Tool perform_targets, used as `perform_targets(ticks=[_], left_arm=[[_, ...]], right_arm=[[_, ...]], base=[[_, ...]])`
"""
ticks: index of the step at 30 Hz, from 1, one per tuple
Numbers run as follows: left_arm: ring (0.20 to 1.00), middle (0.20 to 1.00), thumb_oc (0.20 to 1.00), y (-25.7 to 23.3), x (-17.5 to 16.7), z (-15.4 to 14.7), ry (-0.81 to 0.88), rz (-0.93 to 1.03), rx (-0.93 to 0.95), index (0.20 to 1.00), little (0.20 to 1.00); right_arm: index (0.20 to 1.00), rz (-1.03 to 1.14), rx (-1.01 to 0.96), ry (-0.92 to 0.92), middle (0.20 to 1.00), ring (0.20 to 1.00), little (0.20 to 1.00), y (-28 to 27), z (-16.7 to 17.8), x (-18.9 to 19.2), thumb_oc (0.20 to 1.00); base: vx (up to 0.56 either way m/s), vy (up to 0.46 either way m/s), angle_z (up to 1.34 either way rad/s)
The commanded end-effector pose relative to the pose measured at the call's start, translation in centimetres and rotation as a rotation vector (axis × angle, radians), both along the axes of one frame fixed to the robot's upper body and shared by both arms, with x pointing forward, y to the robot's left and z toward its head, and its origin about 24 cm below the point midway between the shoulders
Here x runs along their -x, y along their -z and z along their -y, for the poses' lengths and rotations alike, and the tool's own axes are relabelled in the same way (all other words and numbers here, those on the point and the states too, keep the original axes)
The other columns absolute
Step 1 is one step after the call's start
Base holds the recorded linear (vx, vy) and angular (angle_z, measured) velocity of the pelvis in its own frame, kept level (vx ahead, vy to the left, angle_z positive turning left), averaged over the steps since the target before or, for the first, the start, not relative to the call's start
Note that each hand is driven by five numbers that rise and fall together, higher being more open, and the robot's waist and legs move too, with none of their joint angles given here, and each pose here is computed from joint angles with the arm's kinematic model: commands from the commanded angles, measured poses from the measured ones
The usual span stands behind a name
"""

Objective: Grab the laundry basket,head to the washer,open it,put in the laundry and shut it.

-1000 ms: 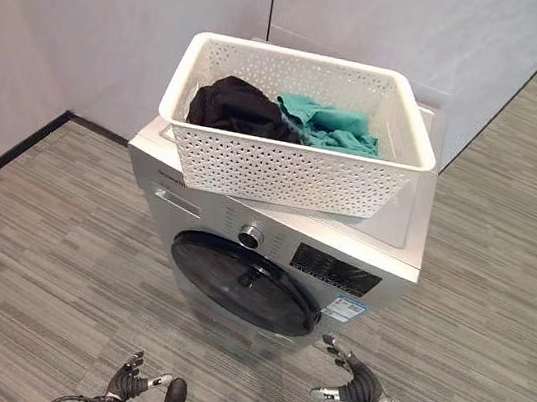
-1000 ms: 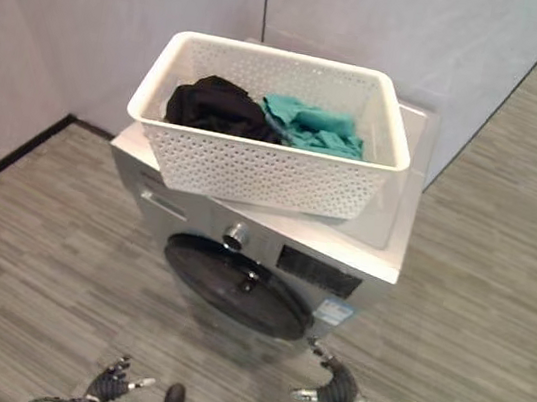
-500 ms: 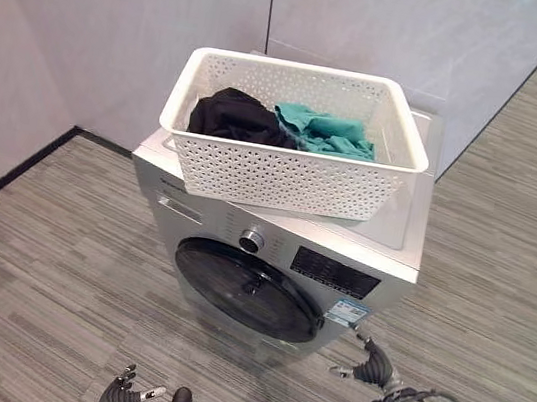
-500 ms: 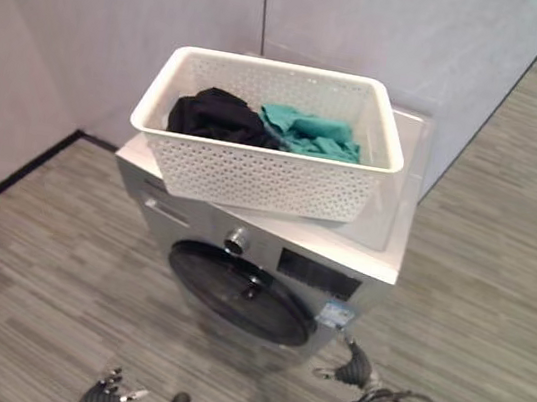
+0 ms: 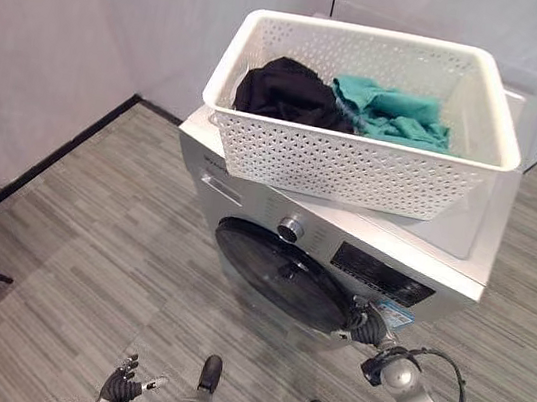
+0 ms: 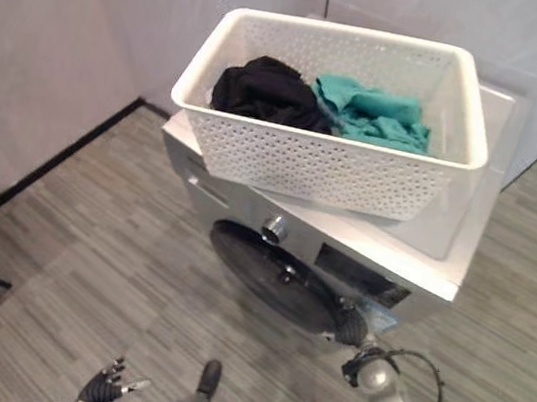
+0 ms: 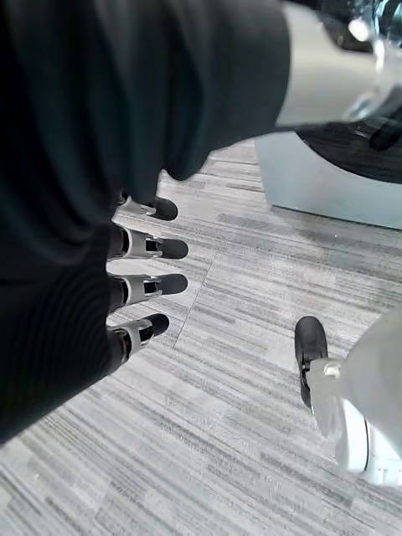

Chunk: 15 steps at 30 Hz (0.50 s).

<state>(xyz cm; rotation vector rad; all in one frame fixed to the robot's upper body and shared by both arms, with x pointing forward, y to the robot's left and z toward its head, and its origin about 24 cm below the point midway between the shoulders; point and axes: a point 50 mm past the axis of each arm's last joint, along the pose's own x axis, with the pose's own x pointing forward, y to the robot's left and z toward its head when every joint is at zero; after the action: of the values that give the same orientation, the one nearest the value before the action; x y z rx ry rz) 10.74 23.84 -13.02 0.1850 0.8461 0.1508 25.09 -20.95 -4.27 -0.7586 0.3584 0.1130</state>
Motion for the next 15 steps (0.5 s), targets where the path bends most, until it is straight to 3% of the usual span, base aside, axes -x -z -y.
perform_targets(ticks=[1, 9, 15], left_arm=[[1.000, 1.000, 1.000, -1.6, -3.0, -1.2, 0.006, 0.122, -0.033, 1.000, 1.000], [1.000, 1.000, 1.000, -2.3, -4.4, -0.4, -0.003, 0.197, -0.004, 1.000, 1.000], [1.000, 1.000, 1.000, -2.5, -4.9, 0.0, -0.010, 0.215, 0.008, 1.000, 1.000]], right_arm=[[1.000, 0.154, -0.069, -0.018, 1.000, 1.000, 1.000, -3.0, -1.6, -3.1, 1.000], [1.000, 0.212, -0.101, -0.046, 1.000, 1.000, 1.000, -4.6, -4.0, -5.8, 1.000], [1.000, 0.179, -0.204, -0.097, 1.000, 1.000, 1.000, -4.2, -7.6, -6.0, 1.000]], base=[[-0.04, 0.001, 0.14], [-0.03, 0.006, 0.04], [0.00, 0.000, 0.00]])
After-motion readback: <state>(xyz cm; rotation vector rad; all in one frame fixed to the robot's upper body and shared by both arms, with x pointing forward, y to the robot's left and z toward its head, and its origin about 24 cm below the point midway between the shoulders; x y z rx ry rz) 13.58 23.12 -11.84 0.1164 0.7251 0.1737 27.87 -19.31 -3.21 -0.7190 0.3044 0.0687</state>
